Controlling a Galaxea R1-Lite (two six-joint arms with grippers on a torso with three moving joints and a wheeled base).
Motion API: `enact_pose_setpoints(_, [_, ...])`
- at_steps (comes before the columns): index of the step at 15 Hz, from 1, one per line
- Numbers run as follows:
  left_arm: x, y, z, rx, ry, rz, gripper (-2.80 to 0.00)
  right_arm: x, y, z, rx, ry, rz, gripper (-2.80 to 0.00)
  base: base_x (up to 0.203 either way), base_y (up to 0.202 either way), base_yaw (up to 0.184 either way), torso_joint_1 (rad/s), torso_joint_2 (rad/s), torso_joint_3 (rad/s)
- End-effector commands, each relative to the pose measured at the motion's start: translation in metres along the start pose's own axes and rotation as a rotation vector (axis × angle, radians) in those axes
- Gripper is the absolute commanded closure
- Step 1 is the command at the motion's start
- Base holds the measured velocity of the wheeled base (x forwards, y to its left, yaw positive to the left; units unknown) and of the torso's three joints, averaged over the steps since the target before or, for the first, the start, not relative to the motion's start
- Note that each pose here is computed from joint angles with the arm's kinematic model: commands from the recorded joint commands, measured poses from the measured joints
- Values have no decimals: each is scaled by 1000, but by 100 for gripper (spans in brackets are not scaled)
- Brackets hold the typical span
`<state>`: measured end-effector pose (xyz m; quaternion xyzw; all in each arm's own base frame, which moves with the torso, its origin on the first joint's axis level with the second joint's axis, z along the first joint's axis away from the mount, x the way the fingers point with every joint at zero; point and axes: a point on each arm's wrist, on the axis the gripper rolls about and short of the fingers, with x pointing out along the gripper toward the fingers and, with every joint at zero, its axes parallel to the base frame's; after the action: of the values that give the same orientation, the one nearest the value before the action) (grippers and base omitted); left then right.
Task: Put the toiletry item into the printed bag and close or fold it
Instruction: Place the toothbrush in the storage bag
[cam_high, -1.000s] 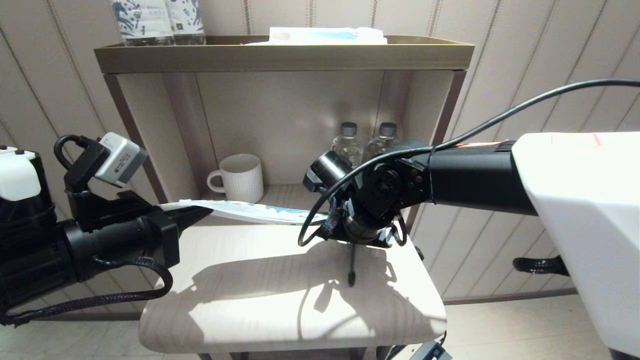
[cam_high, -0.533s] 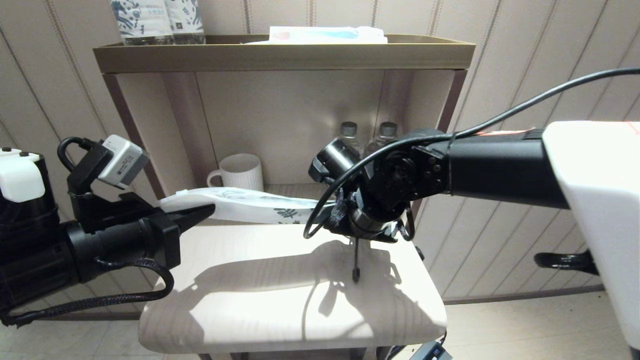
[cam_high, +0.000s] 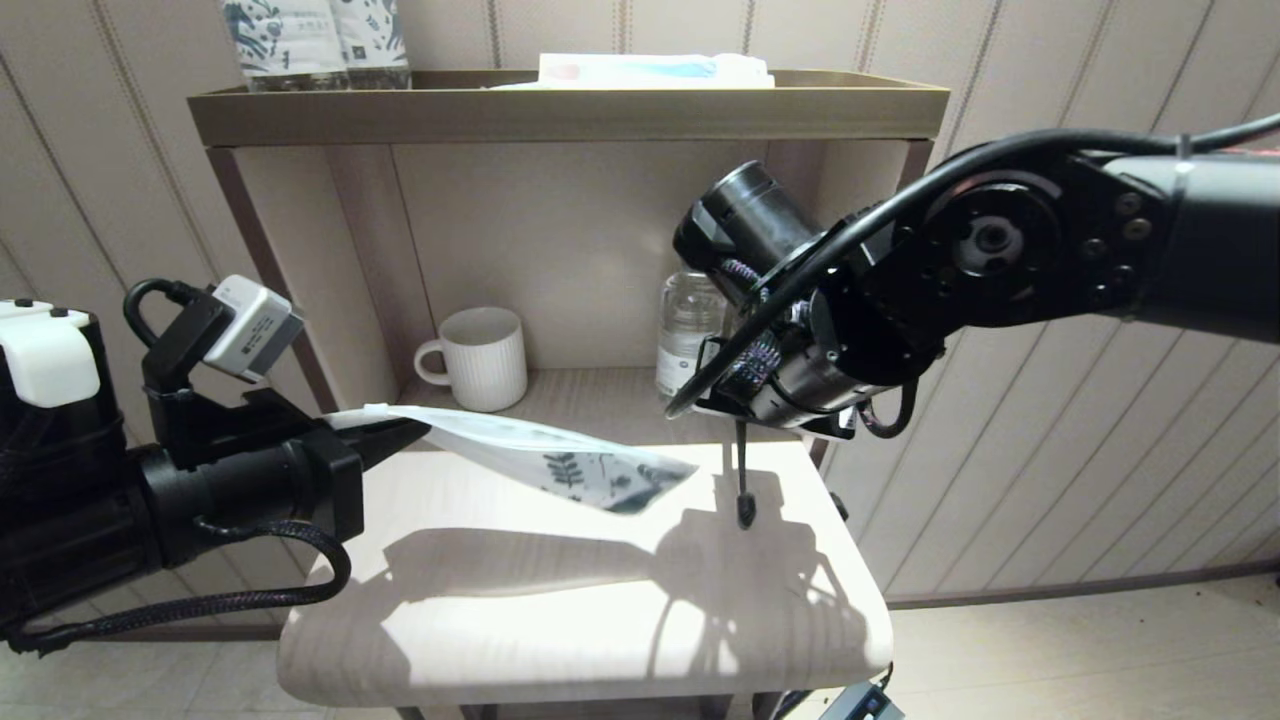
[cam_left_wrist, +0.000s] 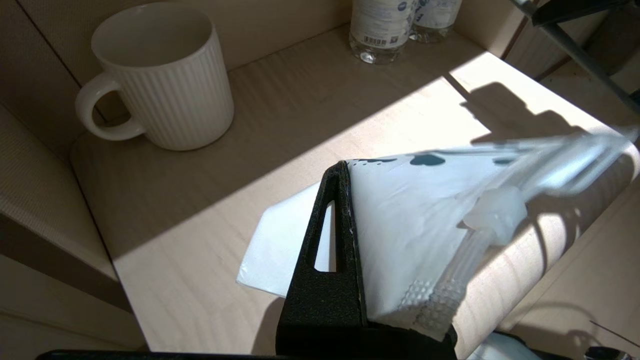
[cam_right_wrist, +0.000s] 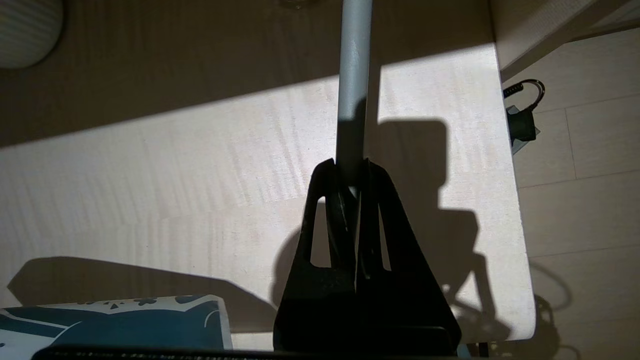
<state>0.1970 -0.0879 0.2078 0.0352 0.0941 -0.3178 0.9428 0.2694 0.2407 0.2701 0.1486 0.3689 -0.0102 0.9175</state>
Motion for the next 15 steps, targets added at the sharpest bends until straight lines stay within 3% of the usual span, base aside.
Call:
enact_pose_setpoints(1, [1, 0, 1, 0, -4, -1, 0, -8, -5, 2, 8, -2, -3, 0, 0, 0, 0, 0, 0, 0])
enact_pose_setpoints(5, [8, 2, -4, -6, 24, -4, 0, -35, -11, 11, 25, -41, 43, 0, 0, 0, 0, 0, 0, 0])
enact_pose_setpoints(9, [32, 3, -3, -7, 63, -64, 0, -65, -8, 19, -78, -129, 152, 0, 0, 0, 0, 0, 0, 0])
enact_pose_setpoints(11, [48, 3, -2, -19, 123, -83, 0, -67, -4, 23, -100, -177, 189, 0, 0, 0, 0, 0, 0, 0])
enact_pose_setpoints(15, [74, 9, -5, -12, 176, -37, 0, -71, 4, 22, -146, -172, 270, 0, 0, 0, 0, 0, 0, 0])
